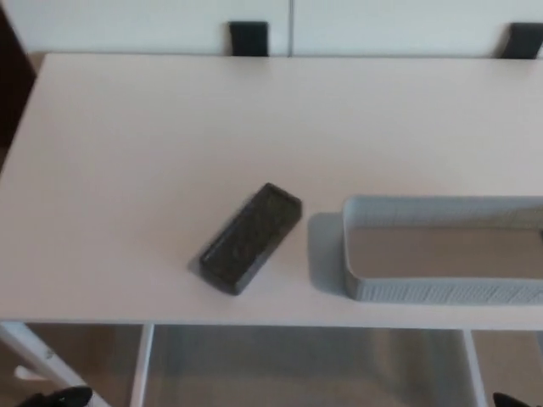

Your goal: The robot walks towards a desk on which an eraser is kept on the left hand side and a container is kept on the right hand side. The robot picks up the eraser using its left hand and places it in the container.

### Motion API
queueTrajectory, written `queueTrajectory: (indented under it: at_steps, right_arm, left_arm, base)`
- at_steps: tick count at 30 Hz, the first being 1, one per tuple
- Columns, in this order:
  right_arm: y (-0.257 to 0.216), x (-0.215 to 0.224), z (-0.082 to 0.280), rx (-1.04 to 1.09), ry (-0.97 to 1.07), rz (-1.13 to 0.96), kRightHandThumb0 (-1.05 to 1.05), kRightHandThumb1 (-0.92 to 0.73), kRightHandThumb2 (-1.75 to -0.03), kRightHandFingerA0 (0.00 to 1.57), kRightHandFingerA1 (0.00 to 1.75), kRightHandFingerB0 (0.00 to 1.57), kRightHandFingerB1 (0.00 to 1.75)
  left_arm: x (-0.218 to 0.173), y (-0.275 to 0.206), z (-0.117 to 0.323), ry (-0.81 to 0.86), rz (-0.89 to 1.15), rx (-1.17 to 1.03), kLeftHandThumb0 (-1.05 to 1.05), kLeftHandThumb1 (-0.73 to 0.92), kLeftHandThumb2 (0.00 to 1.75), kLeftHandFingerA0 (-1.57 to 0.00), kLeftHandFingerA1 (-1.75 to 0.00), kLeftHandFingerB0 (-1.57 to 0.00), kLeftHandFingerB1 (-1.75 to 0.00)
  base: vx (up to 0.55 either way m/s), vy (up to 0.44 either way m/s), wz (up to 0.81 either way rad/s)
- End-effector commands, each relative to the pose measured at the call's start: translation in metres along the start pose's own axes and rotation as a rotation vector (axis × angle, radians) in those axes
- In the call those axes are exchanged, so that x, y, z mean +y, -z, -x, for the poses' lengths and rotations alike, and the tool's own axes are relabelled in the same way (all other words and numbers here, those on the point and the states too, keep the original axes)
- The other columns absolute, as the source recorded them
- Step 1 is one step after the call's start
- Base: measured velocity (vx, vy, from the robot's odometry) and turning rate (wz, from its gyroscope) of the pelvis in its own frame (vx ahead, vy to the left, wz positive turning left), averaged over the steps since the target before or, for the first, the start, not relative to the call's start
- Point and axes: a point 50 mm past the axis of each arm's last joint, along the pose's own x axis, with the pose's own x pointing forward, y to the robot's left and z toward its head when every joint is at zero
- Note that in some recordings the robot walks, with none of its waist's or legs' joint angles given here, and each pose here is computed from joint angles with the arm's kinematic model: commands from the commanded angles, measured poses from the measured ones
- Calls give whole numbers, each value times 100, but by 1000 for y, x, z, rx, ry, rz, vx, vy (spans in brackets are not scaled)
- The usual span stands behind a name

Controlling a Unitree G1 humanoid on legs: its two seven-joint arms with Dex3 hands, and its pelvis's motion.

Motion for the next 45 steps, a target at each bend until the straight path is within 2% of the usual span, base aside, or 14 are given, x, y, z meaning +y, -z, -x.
queueTrajectory:
  at_steps: [1, 2, 3, 4, 8, 9, 10, 16, 35, 45]
  right_arm:
    - [0, 2, 6, 22, -43, -86, -29, -44, -92, 32, 61, 10, 50]
    - [0, 3, 6, 23, -50, -93, -29, -44, -92, 32, 61, 10, 50]
    - [-1, 4, 7, 23, -52, -94, -35, -63, -58, 38, 48, 21, 37]
    - [0, 6, 10, 22, -63, -97, -29, -43, -92, 33, 61, 12, 51]
    - [1, 9, 14, 13, -82, -107, -29, -43, -92, 33, 62, 12, 52]
    - [1, 9, 15, 16, -80, -113, -29, -43, -92, 33, 61, 12, 52]
    - [1, 8, 16, 20, -75, -122, -34, -63, -58, 39, 50, 22, 38]
    - [1, 7, 16, 20, -71, -112, -36, -63, -58, 40, 48, 23, 37]
    - [-7, 6, 5, 5, -72, -110, -37, -63, -58, 40, 48, 22, 36]
    - [-11, 5, -1, -15, -76, -86, -39, -64, -59, 40, 50, 21, 38]
  left_arm:
    - [-5, 7, 6, 74, 54, 91, -20, 67, 60, -42, -44, -39, -39]
    - [-6, 7, 7, 78, 54, 95, -20, 67, 60, -42, -44, -39, -39]
    - [-6, 7, 7, 81, 54, 97, -20, 68, 60, -41, -44, -39, -38]
    - [-6, 7, 9, 88, 48, 100, -20, 69, 60, -40, -44, -38, -38]
    - [-5, 6, 10, 95, 26, 97, -21, 68, 60, -39, -44, -37, -38]
    - [-4, 6, 9, 92, 28, 100, -20, 68, 60, -39, -43, -37, -38]
    - [-4, 6, 8, 80, 29, 109, -21, 68, 60, -42, -43, -39, -38]
    - [-4, 5, 9, 68, -6, 113, -22, 68, 60, -42, -43, -39, -37]
    - [-1, 0, 6, 46, -16, 73, -24, 63, 59, -41, -43, -40, -36]
    - [-5, -1, 2, 25, -23, 32, -23, 63, 59, -43, -41, -41, -36]
  base:
    - [-190, 95, 122]
    - [-209, 86, -34]
    - [-186, 93, 0]
    - [-165, 94, -1]
    - [-131, 196, -7]
    - [-114, 306, -10]
    - [-103, 615, -43]
    - [-50, 243, -3]
    - [-22, -76, -1]
    - [3, 238, -4]
